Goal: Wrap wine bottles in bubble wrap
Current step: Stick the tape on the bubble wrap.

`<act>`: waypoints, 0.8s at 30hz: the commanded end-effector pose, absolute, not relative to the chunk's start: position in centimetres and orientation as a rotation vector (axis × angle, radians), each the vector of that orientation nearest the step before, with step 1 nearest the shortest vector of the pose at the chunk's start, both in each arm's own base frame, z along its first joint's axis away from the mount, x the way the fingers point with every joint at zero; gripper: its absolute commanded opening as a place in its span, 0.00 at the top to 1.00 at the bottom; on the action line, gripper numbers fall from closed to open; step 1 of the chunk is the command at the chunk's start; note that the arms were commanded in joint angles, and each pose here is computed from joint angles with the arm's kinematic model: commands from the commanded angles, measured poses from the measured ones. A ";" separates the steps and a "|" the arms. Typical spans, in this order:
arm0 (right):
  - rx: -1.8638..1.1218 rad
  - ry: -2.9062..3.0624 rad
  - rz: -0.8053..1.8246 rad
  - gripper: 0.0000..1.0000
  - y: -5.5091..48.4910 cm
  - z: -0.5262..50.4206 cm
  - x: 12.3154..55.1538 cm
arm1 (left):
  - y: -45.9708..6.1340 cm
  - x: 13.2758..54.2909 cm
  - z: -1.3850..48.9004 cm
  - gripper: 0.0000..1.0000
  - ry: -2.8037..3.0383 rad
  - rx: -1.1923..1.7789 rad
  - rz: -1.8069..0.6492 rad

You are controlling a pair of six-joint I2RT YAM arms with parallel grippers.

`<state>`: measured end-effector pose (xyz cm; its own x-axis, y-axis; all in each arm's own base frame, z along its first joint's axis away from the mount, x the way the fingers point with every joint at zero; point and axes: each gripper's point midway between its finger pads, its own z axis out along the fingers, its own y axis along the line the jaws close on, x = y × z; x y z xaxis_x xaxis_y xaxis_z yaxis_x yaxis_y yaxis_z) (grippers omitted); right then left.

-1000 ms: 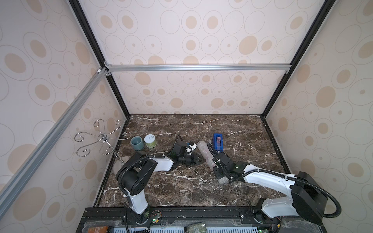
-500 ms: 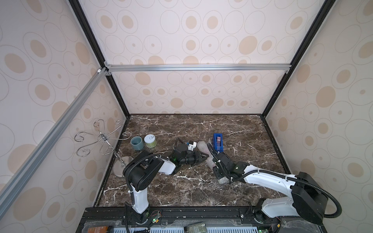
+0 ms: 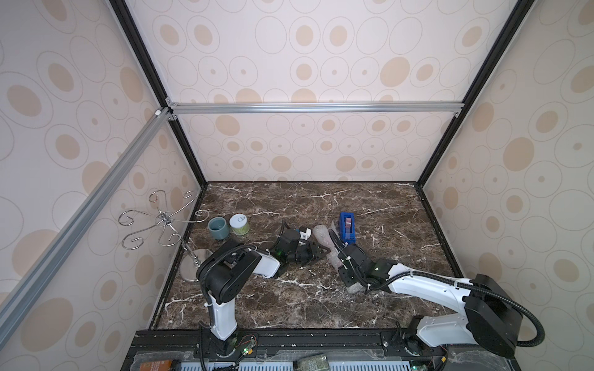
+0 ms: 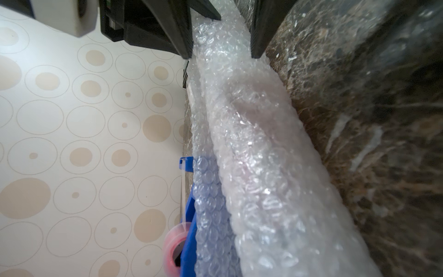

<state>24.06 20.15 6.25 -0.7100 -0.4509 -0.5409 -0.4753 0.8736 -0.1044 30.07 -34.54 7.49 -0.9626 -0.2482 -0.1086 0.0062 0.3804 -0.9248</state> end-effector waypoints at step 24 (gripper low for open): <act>-0.894 2.547 0.080 0.59 21.2 2.8 20.4 | -35.2 30.2 7.7 0.88 2.377 -0.212 -1.678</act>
